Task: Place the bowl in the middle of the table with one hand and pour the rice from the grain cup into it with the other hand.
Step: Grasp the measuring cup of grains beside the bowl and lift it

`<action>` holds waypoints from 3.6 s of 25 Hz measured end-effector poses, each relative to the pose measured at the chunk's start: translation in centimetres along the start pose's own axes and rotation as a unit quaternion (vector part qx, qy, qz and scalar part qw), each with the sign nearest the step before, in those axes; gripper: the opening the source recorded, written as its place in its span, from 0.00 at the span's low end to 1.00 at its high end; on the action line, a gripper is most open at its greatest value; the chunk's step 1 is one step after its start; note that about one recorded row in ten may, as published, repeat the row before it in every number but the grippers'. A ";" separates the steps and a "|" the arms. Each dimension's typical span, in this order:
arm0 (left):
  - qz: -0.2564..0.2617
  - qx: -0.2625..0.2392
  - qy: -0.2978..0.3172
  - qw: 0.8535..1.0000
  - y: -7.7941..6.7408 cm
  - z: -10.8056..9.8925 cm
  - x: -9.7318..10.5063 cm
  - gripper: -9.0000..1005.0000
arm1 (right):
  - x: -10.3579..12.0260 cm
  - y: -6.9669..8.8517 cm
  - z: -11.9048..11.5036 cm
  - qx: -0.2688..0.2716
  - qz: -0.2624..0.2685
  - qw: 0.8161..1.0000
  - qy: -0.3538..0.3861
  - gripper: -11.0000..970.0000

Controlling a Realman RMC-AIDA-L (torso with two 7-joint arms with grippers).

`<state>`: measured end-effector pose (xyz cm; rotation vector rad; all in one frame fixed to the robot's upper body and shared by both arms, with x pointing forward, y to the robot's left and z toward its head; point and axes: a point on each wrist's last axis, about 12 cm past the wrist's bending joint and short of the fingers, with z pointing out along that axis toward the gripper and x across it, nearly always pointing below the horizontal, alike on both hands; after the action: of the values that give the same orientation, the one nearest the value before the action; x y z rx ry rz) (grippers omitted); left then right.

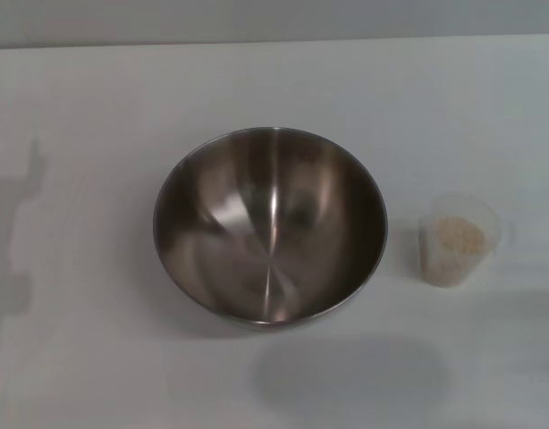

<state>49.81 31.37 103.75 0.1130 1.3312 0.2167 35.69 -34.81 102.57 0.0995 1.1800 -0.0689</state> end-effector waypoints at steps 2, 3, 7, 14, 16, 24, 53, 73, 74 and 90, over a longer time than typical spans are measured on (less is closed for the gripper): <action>0.002 0.004 0.006 1.000 0.0 -0.7 0.2 0.82 | -0.3 0.1 -0.8 -0.021 -0.013 1.000 0.003 0.81; 0.003 0.004 0.011 1.000 0.1 -1.1 0.4 0.82 | -0.6 0.2 -1.7 -0.028 -0.025 0.999 0.004 0.81; 0.002 0.002 0.019 1.000 0.3 -1.4 0.6 0.82 | -0.9 0.6 -3.0 -0.030 -0.041 0.999 0.009 0.81; 0.000 0.007 0.027 1.000 0.0 -1.1 0.8 0.82 | 0.1 1.1 -4.2 -0.028 -0.038 0.997 0.065 0.81; -0.001 0.008 0.027 1.000 -0.1 -1.1 0.8 0.82 | 0.5 1.4 -4.3 -0.036 -0.033 0.995 0.082 0.81; -0.018 0.010 0.028 0.999 -0.2 -1.1 0.8 0.82 | 2.1 3.0 -4.4 -0.087 -0.012 0.986 0.143 0.81; -0.020 0.009 0.032 0.999 -0.2 -1.2 0.9 0.82 | 5.2 5.3 -1.8 -0.156 -0.004 0.964 0.217 0.81; -0.021 0.009 0.030 0.999 -0.2 -1.5 0.9 0.82 | 6.0 5.7 -0.6 -0.167 -0.008 0.958 0.232 0.81; -0.021 0.009 0.030 0.999 -0.2 -1.6 0.9 0.82 | 6.0 5.7 -0.6 -0.167 -0.008 0.958 0.232 0.81; -0.020 0.008 0.032 0.999 -0.1 -2.0 1.0 0.82 | 6.3 6.0 0.4 -0.173 -0.009 0.958 0.229 0.81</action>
<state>48.13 31.45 102.33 0.0940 1.3987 0.1768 39.11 -28.89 97.19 -0.2167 1.6388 0.1548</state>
